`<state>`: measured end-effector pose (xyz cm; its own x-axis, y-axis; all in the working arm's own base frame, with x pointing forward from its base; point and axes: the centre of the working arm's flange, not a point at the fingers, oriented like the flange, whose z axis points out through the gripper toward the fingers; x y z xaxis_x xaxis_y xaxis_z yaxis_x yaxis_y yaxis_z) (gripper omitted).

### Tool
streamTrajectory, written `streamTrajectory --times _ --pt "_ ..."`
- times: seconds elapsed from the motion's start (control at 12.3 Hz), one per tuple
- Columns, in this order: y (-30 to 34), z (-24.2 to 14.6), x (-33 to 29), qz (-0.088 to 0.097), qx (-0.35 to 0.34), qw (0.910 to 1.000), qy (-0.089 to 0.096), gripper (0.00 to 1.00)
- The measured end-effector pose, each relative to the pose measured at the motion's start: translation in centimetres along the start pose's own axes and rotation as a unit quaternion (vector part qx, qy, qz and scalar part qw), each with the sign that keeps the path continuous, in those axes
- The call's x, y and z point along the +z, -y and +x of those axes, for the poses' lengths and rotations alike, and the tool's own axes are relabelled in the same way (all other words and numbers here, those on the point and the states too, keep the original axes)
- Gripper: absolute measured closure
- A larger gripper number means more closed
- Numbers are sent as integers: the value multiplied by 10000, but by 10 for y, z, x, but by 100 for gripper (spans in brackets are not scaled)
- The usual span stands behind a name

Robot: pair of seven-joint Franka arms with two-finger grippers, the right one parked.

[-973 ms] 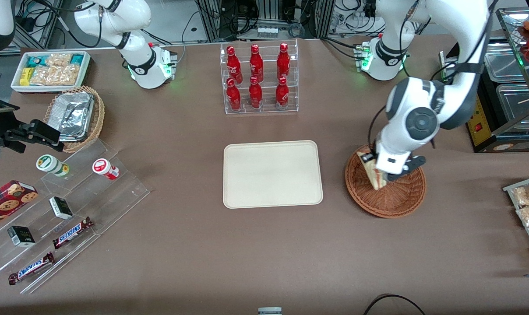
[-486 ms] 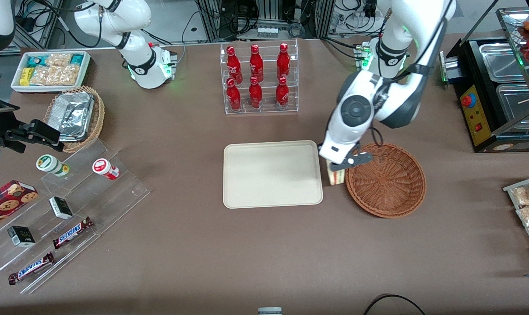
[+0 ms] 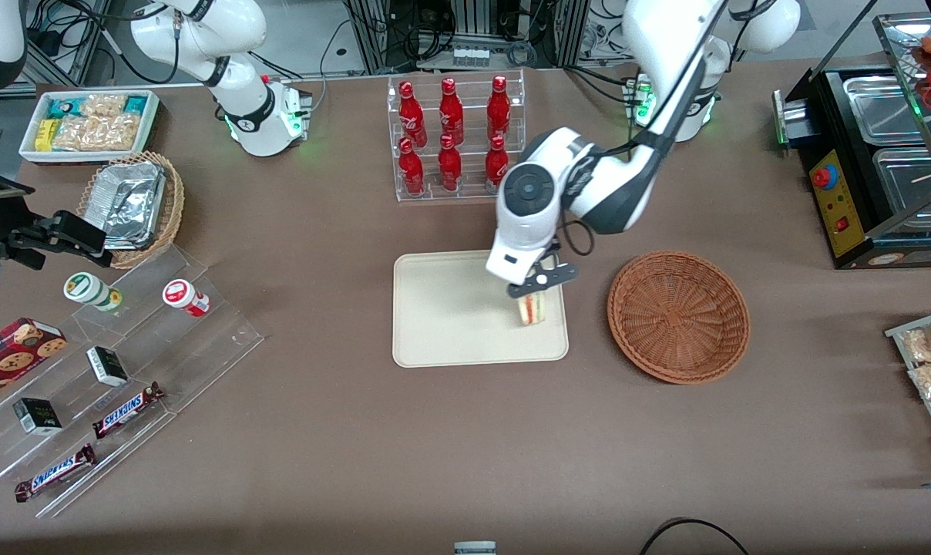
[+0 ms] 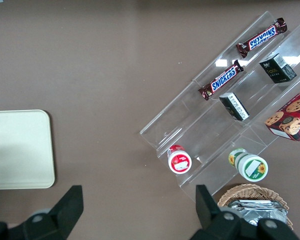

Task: Place sandwich from basket to tray
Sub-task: 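Lift the sandwich and carry it with the left gripper over the cream tray, then lower the sandwich onto the tray and open the left gripper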

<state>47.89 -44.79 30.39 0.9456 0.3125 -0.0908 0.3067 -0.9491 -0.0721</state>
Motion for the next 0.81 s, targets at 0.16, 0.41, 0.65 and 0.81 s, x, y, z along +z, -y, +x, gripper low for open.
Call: streamTrajectory --times 0.16,0.41,0.65,0.81 --pt "-25 -7 18 -144 -94 9998 -74 88" --pt "-55 -21 47 -177 -153 9997 -80 88" --pt "-67 -19 61 -170 -232 9996 -65 88" --pt "-69 -19 61 -185 -244 9995 -70 83"
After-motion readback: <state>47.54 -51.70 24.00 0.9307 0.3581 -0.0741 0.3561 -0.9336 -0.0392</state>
